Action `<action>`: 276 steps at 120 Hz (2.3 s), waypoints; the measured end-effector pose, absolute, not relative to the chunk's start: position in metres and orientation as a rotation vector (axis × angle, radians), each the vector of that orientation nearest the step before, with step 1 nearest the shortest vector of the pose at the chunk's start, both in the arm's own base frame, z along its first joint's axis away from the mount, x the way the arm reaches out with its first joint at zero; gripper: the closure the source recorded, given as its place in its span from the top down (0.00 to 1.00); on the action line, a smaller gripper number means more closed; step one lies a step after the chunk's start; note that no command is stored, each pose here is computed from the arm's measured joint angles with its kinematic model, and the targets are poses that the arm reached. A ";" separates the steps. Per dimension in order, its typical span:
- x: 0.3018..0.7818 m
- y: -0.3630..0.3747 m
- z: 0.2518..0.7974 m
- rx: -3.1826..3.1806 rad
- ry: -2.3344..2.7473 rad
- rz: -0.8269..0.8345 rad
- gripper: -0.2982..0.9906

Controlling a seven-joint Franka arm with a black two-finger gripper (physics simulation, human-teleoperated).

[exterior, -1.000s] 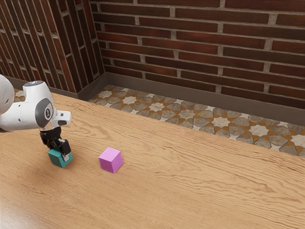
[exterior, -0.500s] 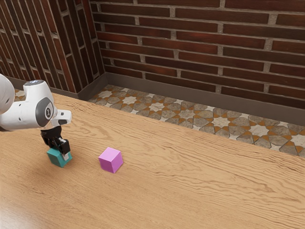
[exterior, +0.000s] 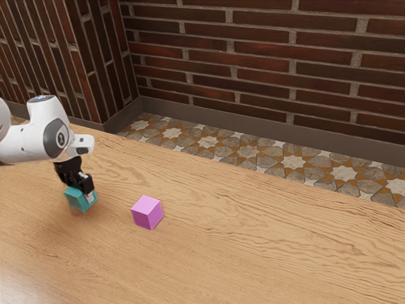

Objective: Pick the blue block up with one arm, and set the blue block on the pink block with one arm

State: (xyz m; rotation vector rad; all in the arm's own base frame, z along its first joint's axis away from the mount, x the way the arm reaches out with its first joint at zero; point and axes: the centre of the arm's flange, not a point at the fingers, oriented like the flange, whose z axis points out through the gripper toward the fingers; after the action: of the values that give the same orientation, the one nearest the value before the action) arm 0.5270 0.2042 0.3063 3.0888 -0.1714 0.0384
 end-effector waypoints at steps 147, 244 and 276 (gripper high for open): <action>0.565 0.007 0.356 3.125 -0.080 -0.130 0.50; 0.565 -0.001 0.337 3.088 -0.148 -0.119 0.50; 0.575 0.003 0.337 3.091 -0.149 -0.083 0.51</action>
State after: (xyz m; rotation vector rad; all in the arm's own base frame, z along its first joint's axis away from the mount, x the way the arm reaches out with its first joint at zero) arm 0.5748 0.0029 0.3375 3.0912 -0.1488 -0.0832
